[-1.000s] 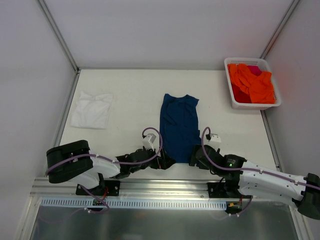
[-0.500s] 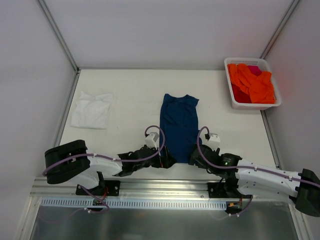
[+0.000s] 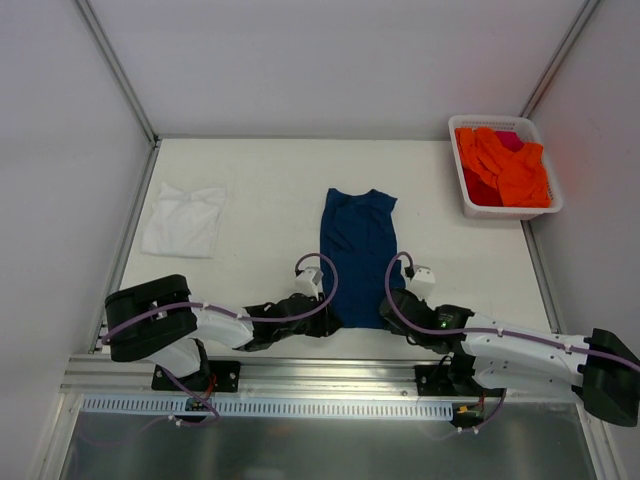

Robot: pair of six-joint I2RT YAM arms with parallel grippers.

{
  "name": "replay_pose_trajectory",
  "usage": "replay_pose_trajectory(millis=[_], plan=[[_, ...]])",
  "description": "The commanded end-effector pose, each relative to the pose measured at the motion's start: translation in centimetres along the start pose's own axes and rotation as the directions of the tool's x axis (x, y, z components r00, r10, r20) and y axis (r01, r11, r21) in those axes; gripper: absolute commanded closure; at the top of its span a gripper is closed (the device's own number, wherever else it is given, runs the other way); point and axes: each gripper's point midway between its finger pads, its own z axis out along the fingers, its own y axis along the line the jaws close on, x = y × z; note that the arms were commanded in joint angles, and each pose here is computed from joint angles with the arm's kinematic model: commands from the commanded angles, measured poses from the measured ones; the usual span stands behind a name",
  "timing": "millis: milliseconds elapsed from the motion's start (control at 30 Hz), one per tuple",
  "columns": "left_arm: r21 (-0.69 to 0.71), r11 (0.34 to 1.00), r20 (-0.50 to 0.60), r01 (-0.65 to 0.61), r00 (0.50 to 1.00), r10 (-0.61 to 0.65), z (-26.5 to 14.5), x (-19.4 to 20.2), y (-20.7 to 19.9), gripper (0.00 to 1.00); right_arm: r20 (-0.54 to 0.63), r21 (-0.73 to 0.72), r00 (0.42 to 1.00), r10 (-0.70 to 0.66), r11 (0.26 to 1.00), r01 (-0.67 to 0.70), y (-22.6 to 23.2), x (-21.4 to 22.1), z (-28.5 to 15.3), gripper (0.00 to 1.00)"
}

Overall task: Fold and stack the t-shirts
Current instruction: Grab one side of the 2/3 rectangular tshirt with both arms

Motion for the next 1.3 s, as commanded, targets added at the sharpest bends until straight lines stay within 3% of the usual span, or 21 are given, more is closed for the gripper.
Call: replay_pose_trajectory(millis=[0,33,100,167,433,567,700,933,1267], plan=[[-0.136,0.989,-0.112,-0.065,0.993,0.049,-0.1,2.4,3.7,0.72,0.032,-0.032,0.999,0.033,0.999,-0.032,1.6,-1.2,-0.3,0.67],[-0.145,0.987,-0.120,-0.074,0.991,0.056,0.0,2.5,3.8,0.85,0.030,-0.032,0.999,0.032,0.999,-0.031,1.6,-1.2,-0.3,0.72],[-0.154,0.985,-0.127,-0.076,0.990,0.056,0.1,2.7,4.0,1.00,0.028,-0.028,0.999,0.025,0.999,-0.024,1.6,-1.1,-0.2,0.91],[-0.156,0.985,-0.132,-0.080,0.989,0.059,0.2,2.7,3.9,1.00,0.021,-0.028,1.000,0.020,0.999,-0.019,1.6,-1.0,-0.3,0.99],[-0.235,0.958,-0.194,-0.161,0.974,0.116,-1.7,3.0,3.7,1.00,-0.010,0.005,1.000,-0.010,1.000,0.010,0.7,-0.9,-1.9,1.00],[-0.277,0.945,-0.149,-0.175,0.979,0.138,-2.9,1.2,3.4,1.00,0.027,-0.008,1.000,-0.015,1.000,0.015,1.1,-2.2,-2.9,0.99],[-0.299,0.928,-0.072,-0.221,0.975,0.209,-3.3,-2.4,1.5,1.00,0.082,0.013,0.994,-0.073,0.997,0.072,1.9,-4.2,-3.2,0.99],[-0.374,0.895,-0.037,-0.244,0.968,0.249,-2.3,-6.6,1.3,1.00,0.107,0.097,0.978,-0.178,0.981,0.168,4.3,-7.5,-2.3,0.99],[-0.438,0.857,0.021,-0.272,0.950,0.313,0.7,-16.4,2.0,1.00,0.139,0.181,0.970,-0.197,0.969,0.171,5.3,-15.6,1.2,0.99]])
